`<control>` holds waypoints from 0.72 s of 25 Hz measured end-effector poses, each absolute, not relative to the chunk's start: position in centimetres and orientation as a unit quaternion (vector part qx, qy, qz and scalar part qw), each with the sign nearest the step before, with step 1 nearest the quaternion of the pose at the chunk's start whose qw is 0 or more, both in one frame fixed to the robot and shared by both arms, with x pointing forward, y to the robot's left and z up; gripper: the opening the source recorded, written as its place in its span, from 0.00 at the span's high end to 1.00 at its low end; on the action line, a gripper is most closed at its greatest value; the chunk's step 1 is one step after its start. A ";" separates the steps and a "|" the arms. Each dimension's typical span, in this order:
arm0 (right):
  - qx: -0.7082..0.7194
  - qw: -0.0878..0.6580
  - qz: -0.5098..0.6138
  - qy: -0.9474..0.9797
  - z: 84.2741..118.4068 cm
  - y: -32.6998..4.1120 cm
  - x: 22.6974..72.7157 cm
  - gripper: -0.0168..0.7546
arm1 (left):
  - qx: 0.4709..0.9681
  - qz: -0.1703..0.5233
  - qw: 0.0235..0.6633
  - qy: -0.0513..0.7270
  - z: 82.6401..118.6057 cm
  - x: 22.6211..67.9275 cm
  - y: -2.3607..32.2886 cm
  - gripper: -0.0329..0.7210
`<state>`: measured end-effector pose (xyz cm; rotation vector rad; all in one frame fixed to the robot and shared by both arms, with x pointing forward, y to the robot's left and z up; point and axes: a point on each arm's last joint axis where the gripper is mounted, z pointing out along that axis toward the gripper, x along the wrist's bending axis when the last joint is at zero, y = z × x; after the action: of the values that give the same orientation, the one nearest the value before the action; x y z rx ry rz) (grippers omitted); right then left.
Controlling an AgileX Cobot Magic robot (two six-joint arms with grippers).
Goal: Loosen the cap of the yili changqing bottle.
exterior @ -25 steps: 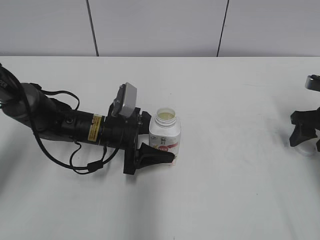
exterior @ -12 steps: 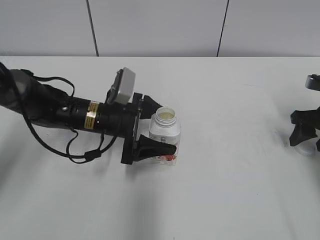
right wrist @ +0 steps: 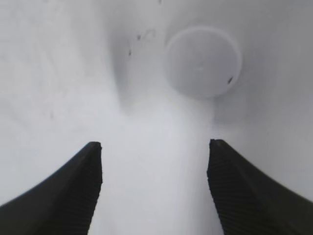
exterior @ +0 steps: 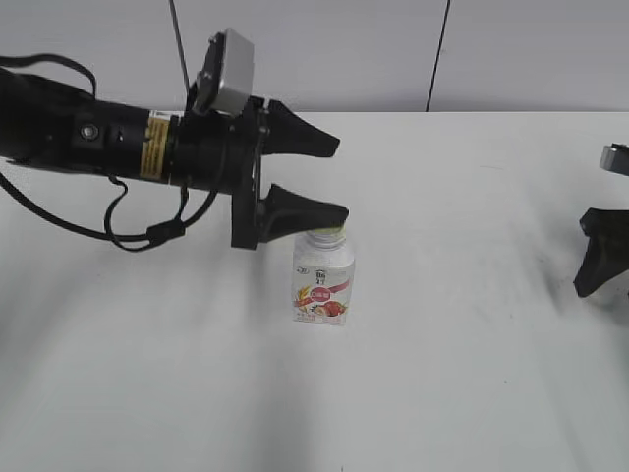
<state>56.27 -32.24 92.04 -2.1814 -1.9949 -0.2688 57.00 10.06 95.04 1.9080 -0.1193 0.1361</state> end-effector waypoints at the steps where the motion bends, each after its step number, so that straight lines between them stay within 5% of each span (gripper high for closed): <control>1: -0.730 0.089 -0.093 -0.671 92.8 -32.2 56.3 0.29 | 0.821 0.072 0.566 -0.035 95.9 57.1 10.2 0.17; 9: -0.718 0.039 -0.163 -0.675 100.2 -31.8 56.7 0.29 | 0.833 0.200 0.494 0.146 101.7 58.4 12.5 0.17; 13: -0.711 0.032 -0.184 -0.678 103.0 -31.5 56.1 0.29 | 0.796 0.255 0.441 0.326 102.4 59.8 14.8 0.17; 18: -0.699 0.047 -0.186 -0.689 105.4 -31.1 54.8 0.29 | 0.755 0.307 0.399 0.419 102.3 61.0 17.3 0.17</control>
<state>54.79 -31.12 105.37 -2.1342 -2.1009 -0.5673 61.00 17.29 102.30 1.9114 1.0612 0.7759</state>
